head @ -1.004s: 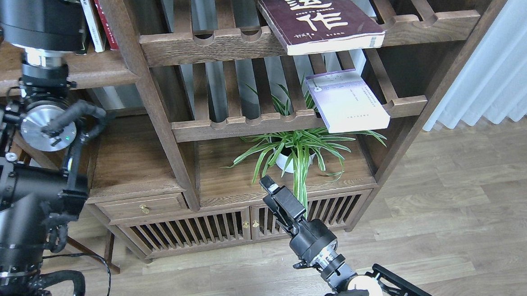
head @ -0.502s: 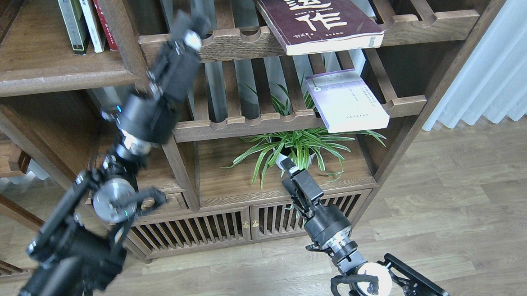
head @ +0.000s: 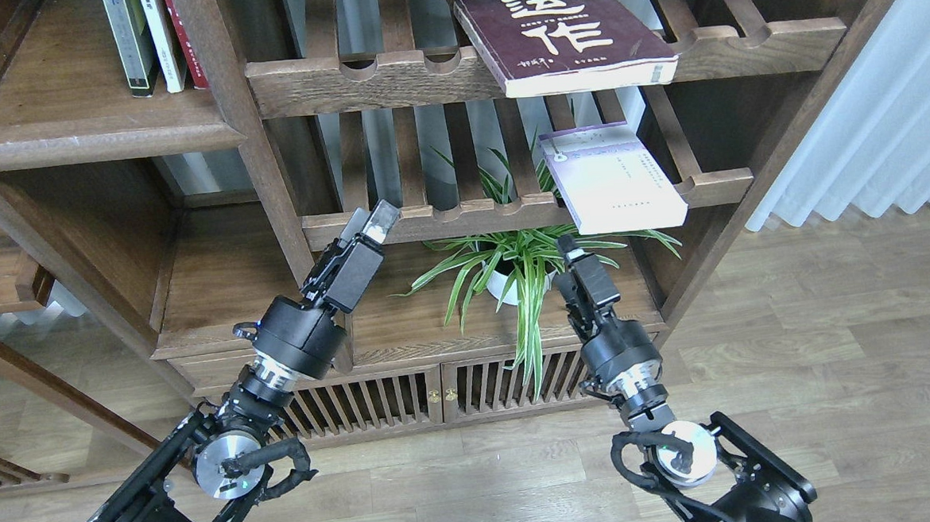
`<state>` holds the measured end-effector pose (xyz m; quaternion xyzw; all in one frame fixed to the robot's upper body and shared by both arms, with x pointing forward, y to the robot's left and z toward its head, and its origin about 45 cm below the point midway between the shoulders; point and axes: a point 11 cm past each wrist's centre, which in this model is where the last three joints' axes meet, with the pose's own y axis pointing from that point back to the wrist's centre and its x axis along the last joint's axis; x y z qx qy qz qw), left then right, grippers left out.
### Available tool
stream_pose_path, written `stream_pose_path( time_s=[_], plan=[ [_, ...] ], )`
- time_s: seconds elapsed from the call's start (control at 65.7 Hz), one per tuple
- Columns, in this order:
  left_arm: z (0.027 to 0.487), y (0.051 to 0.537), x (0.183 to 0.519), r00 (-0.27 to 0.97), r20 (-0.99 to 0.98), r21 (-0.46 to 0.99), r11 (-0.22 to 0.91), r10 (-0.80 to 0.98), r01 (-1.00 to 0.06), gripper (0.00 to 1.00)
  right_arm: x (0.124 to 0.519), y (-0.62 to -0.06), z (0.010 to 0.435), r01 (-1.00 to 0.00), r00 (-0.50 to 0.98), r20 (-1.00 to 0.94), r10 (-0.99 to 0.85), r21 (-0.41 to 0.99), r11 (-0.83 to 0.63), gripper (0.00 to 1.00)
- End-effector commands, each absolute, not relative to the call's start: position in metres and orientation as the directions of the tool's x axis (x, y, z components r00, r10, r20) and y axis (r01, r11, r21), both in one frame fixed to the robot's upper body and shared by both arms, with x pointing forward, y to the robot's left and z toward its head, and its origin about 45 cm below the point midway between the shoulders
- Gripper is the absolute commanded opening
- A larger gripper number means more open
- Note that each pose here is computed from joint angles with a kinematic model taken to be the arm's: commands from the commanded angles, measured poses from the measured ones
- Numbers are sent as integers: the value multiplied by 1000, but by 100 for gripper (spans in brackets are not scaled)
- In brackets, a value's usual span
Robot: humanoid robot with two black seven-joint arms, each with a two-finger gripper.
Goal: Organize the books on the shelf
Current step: 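Reach the right gripper to the white book's bottom edge and grasp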
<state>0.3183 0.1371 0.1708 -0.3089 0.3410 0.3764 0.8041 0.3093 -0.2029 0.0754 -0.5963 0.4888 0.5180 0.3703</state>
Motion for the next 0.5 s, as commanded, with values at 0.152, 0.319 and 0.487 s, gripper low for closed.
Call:
stream_pose_path(
  time_s=[0.152, 0.319, 0.487],
  plan=[
    [153, 136, 310, 440, -807, -195, 526, 394, -828, 100, 336, -242, 67, -986, -88, -975, -204, 114, -119, 98],
    [143, 135, 302, 409, -829, -169, 528, 381, -833, 100, 344, -251, 71, -991, -87, -979, -183, 104, -84, 98],
    [142, 133, 300, 410, -830, -165, 536, 378, -828, 100, 355, -250, 82, -994, -66, -986, -154, 78, -75, 98]
  ],
)
